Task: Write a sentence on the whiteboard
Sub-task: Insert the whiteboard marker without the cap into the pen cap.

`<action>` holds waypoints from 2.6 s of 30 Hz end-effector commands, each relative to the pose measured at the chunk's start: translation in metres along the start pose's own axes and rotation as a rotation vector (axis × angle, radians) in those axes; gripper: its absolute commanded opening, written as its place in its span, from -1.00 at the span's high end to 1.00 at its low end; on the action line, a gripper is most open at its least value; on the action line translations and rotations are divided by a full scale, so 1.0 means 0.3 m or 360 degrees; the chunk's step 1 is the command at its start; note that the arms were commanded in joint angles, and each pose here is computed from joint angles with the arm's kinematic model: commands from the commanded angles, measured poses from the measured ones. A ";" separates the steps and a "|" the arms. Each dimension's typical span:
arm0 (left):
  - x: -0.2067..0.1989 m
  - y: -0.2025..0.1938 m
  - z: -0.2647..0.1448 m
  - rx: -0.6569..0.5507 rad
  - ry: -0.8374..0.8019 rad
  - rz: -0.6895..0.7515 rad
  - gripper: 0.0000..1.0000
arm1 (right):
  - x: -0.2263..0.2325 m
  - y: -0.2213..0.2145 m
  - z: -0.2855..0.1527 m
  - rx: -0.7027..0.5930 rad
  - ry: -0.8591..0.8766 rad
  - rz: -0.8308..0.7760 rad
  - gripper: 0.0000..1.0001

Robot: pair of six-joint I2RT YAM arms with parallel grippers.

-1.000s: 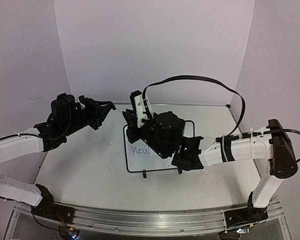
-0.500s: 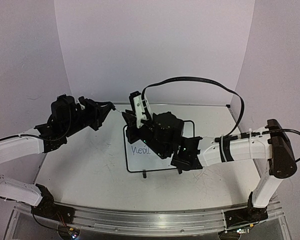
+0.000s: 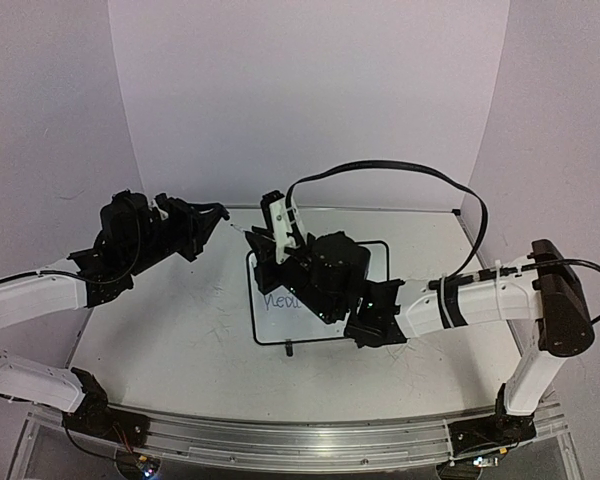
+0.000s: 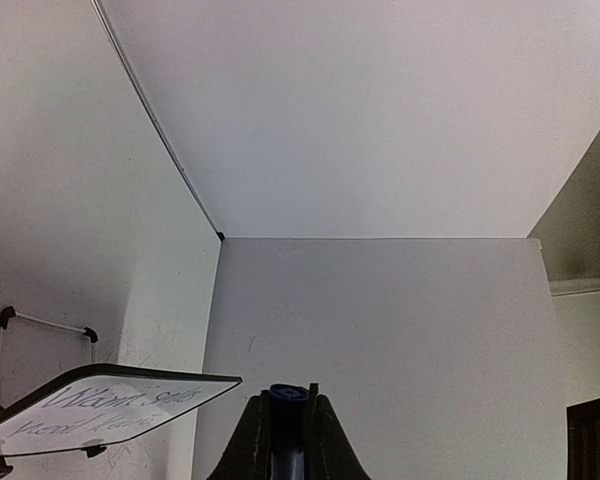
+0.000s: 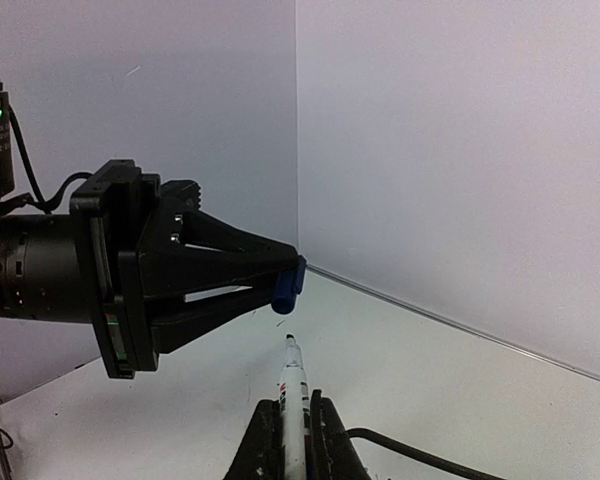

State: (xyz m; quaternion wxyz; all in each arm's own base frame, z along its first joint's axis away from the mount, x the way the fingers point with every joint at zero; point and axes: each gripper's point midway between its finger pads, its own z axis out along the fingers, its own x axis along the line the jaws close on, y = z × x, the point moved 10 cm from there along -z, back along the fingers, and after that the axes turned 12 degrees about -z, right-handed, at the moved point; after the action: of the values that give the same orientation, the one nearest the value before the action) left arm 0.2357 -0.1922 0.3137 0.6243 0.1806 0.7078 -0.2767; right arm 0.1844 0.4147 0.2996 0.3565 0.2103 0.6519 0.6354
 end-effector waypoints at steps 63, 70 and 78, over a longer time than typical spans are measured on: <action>-0.050 -0.017 -0.025 0.0065 -0.0148 -0.0048 1.00 | 0.009 0.059 0.063 -0.0147 -0.0090 0.0096 1.00; -0.048 -0.017 -0.024 0.0066 -0.0151 -0.0055 1.00 | 0.008 0.054 0.099 -0.0153 -0.0214 0.0067 1.00; -0.044 -0.014 -0.019 0.0051 -0.0150 -0.0059 1.00 | 0.044 -0.024 0.179 -0.0194 -0.0541 -0.0113 1.00</action>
State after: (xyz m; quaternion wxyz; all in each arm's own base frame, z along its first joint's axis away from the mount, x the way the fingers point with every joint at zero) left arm 0.2356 -0.1897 0.3173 0.6336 0.1653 0.7000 -0.2850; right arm 0.2026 0.4530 0.2938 0.4175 0.2360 0.5963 0.6437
